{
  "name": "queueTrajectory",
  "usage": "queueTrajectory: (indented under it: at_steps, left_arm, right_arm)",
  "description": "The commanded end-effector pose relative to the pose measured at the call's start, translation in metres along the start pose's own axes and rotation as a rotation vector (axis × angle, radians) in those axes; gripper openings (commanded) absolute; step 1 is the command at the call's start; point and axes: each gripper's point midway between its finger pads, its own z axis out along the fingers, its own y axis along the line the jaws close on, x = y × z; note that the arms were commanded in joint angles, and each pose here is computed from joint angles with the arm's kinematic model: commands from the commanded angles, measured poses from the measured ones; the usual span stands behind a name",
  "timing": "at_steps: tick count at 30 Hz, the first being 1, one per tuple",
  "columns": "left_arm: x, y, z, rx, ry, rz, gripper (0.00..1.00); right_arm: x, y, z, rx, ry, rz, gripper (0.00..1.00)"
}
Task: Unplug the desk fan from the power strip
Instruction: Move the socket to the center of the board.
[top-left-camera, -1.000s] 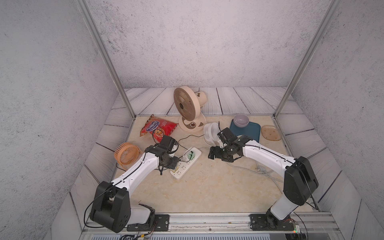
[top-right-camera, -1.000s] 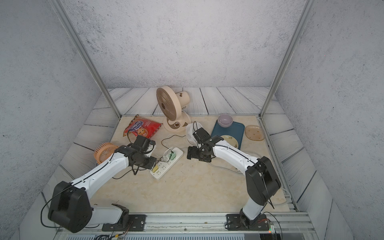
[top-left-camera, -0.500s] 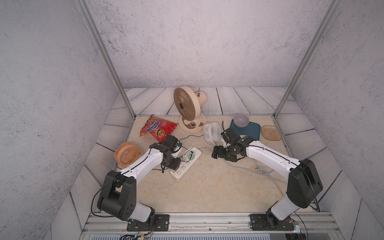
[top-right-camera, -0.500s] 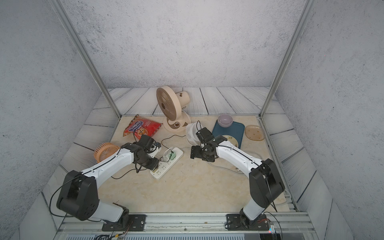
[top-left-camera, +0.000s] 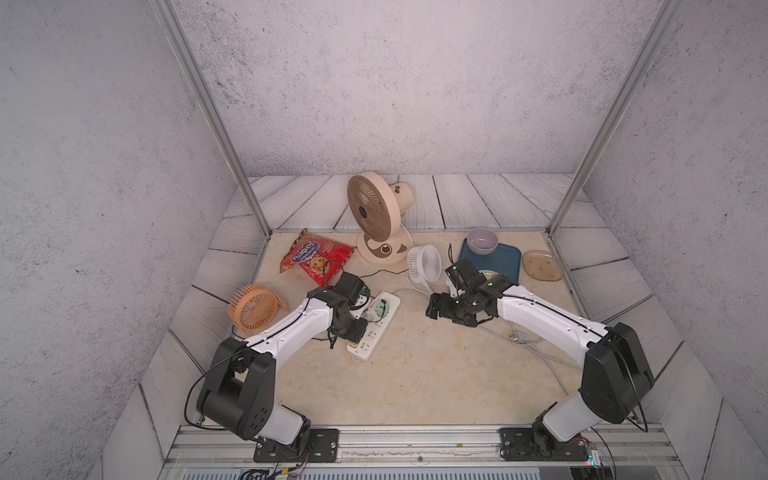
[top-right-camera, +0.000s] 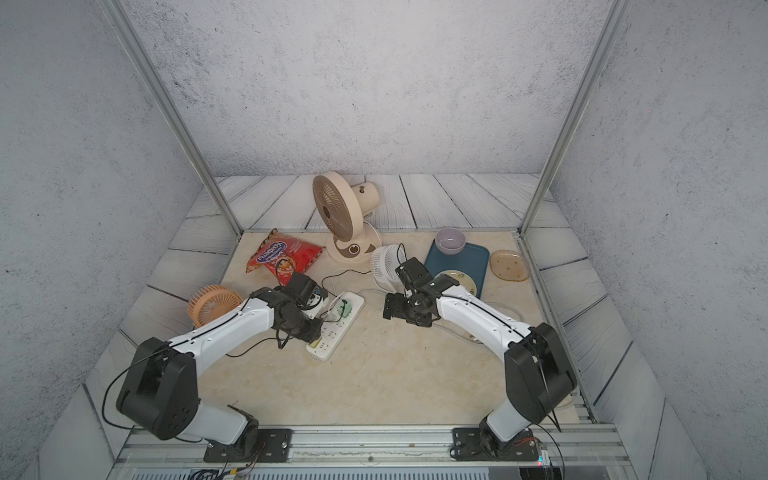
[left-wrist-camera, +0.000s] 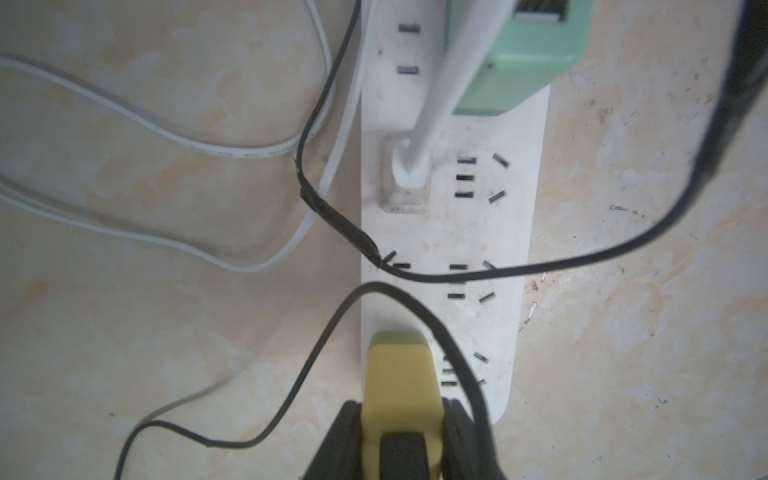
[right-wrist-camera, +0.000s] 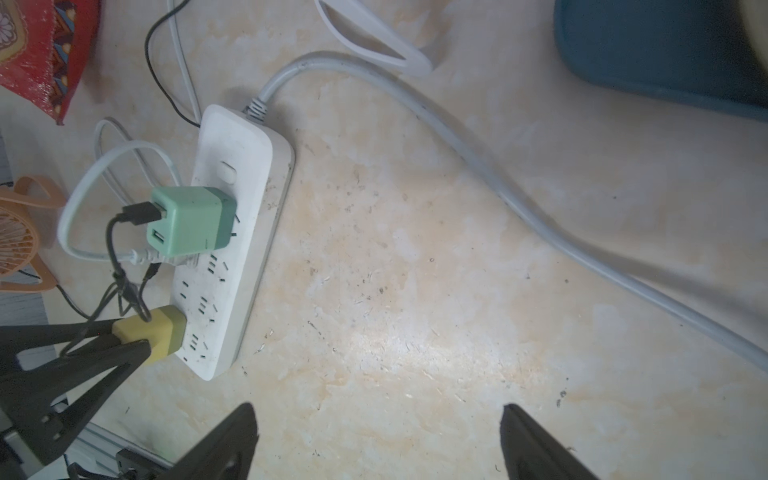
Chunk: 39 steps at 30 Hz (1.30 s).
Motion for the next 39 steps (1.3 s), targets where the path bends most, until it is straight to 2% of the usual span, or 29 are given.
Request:
queueTrajectory:
  at_steps: [1, 7, 12, 18, 24, 28, 34, 38, 39]
  left_arm:
    - [0.007, -0.01, -0.004, -0.003, 0.0, -0.054, 0.22]
    - [0.011, -0.023, -0.017, -0.007, -0.026, -0.163, 0.15]
    - [0.011, -0.042, -0.023, 0.035, -0.073, -0.214, 0.13]
    - [0.015, -0.059, -0.016, 0.054, -0.082, -0.24, 0.1]
    - [0.016, -0.071, -0.008, 0.044, -0.071, -0.223, 0.08]
    - [0.018, -0.076, -0.005, 0.04, -0.068, -0.217, 0.08]
    - [0.017, -0.08, -0.002, 0.053, -0.071, -0.227, 0.07]
    - [0.017, -0.081, 0.0, 0.052, -0.068, -0.233, 0.07]
    - [0.018, -0.081, 0.0, 0.052, -0.067, -0.236, 0.06]
  right_arm:
    - [0.002, 0.007, -0.002, -0.065, -0.004, 0.081, 0.91]
    - [0.021, 0.012, 0.024, -0.144, 0.094, 0.244, 0.86]
    - [0.033, 0.025, 0.051, -0.269, 0.181, 0.345, 0.81]
    - [0.035, 0.043, 0.065, -0.292, 0.222, 0.304, 0.78]
    - [0.046, 0.054, 0.076, -0.293, 0.267, 0.272, 0.68]
    - [0.056, 0.06, 0.08, -0.32, 0.3, 0.284, 0.56]
    - [0.071, 0.057, 0.088, -0.286, 0.345, 0.265, 0.59]
    - [0.079, 0.063, 0.093, -0.295, 0.37, 0.259, 0.47]
    - [0.081, 0.063, 0.094, -0.288, 0.376, 0.259, 0.46]
